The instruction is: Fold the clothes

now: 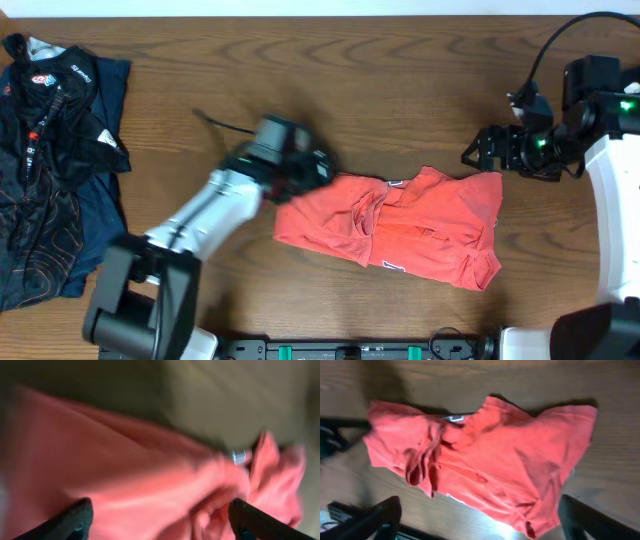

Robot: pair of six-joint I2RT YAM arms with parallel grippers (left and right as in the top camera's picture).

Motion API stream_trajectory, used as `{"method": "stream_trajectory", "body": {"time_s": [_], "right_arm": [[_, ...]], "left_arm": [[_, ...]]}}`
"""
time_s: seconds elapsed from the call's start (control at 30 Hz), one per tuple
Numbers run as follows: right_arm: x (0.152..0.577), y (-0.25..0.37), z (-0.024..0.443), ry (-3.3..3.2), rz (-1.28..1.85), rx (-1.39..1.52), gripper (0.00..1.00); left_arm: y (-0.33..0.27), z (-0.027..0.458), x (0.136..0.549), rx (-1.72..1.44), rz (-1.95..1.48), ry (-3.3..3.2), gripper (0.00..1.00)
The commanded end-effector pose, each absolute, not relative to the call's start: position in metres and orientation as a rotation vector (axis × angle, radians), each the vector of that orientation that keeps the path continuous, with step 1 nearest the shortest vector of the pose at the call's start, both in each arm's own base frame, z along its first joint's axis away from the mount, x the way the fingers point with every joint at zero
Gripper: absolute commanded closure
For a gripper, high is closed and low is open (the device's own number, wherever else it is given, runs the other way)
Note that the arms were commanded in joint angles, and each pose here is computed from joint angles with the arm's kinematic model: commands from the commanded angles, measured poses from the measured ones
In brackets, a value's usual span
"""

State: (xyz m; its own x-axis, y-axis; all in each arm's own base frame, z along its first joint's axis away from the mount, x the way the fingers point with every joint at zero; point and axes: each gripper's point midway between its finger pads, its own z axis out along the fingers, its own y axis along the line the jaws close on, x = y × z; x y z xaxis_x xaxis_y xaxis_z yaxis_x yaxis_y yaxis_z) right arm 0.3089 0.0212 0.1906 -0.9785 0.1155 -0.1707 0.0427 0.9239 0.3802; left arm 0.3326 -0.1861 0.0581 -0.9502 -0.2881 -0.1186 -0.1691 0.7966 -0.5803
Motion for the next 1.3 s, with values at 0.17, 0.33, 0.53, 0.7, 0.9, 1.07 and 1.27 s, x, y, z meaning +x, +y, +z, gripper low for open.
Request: {"method": "stream_trajectory", "body": {"time_s": [0.17,0.33,0.53,0.7,0.9,1.07,1.27], "right_arm": [[0.310,0.025,0.142,3.022,0.699,0.171,0.05],[0.295,0.041,0.094,3.099,0.901,0.225,0.01],[0.273,0.038,0.060,3.110,1.008,0.354,0.01],[0.257,0.018,0.040,3.074,1.052,0.536,0.01],[0.266,0.005,0.047,2.911,1.188,0.578,0.01],[0.294,0.022,0.087,2.527,1.456,0.225,0.01],[0.296,0.037,0.120,2.266,1.571,0.004,0.01]], "left_arm": [[-0.104,0.090,0.350,-0.440,-0.895,2.664,0.07],[-0.081,0.084,0.342,-0.451,-0.852,2.698,0.07],[-0.074,0.082,0.340,-0.394,-0.823,2.707,0.06],[-0.074,0.082,0.340,-0.394,-0.820,2.708,0.06],[-0.074,0.082,0.339,-0.396,-0.821,2.711,0.06],[-0.079,0.085,0.338,-0.384,-0.866,2.705,0.06],[-0.086,0.089,0.336,-0.357,-0.932,2.699,0.05]]}}
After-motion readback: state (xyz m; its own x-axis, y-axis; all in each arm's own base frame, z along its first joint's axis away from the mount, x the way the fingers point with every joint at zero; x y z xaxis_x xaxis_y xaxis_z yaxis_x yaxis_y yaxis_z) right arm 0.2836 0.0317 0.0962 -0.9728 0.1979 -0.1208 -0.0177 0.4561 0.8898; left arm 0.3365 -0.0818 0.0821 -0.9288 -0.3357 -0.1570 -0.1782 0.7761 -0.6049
